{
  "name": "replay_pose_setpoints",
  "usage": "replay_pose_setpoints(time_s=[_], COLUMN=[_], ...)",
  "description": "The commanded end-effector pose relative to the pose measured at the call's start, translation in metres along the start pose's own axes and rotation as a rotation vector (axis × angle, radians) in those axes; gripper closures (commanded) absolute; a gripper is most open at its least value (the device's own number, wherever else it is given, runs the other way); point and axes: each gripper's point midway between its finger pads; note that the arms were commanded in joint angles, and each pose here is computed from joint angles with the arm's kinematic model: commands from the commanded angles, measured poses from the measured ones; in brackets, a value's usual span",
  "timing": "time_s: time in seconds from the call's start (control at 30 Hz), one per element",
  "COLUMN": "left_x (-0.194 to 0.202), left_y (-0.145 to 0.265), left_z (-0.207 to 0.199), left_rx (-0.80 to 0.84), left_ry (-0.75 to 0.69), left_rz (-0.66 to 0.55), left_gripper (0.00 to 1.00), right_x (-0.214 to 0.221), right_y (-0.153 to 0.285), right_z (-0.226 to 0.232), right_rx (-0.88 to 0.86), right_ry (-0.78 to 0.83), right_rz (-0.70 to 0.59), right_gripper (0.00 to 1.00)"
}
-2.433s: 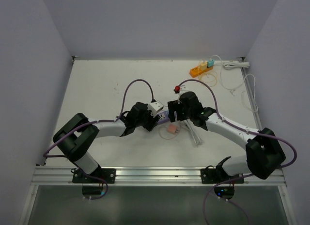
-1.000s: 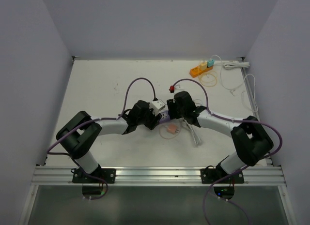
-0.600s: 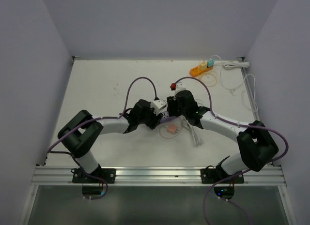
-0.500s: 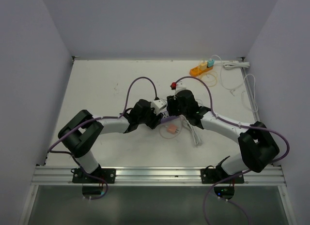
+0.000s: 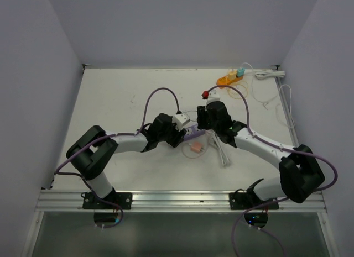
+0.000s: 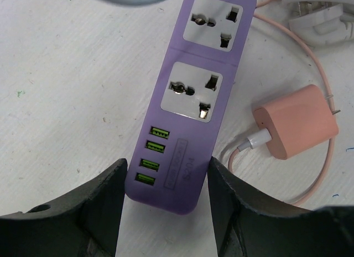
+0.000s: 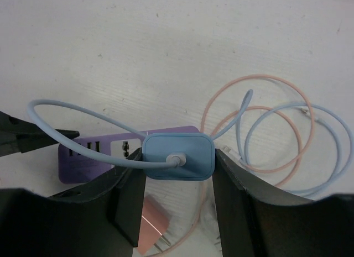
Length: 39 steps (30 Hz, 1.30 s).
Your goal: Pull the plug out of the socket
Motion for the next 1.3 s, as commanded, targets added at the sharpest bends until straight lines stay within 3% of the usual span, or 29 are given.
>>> replay_pose_setpoints(time_s=[0.0,0.3,0.73,1.03,1.17,1.27], left_x=[0.036,0.04,0.041,0.03,0.023,0.015], left_y=[0.007,0.013,0.019,0.022,0.024,0.028], left_z=[-0.002,0.013,0.022,0.022,0.023,0.023], left_rx=[-0.018,-0.103,-0.139,-0.143,-0.143,-0.144], left_ry=[0.061,0.107,0.23,0.26,0.27,0.279], left_rz=[0.123,0.145,0.152,0.122,0.1,0.078], left_gripper=[0.85,0.85,0.79,0.61,0.44,0.37], right_x=[-0.025,-0.011,0.079,0.103,0.1,0.094], right_y=[0.018,0.05,0.092,0.086,0.076,0.07], right_z=[-0.018,-0.04,-0.061,-0.058,-0.049,-0.036], right_rx=[0.083,0.141,0.167,0.174,0.143,0.097], right_ry=[-0.047,-0.047,-0.017,-0.017,-0.028,-0.053], right_rz=[-0.069,0.035,0.468,0.621,0.633,0.65], right_gripper=[1.0,1.0,0.99,0.9,0.82,0.83])
Point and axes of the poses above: each gripper's point midway between its finger pads, its own y axis back along the fingers, its own z axis along the line the jaws close on, x = y × z, and after that the axes turned 5 degrees about -y, right-handed
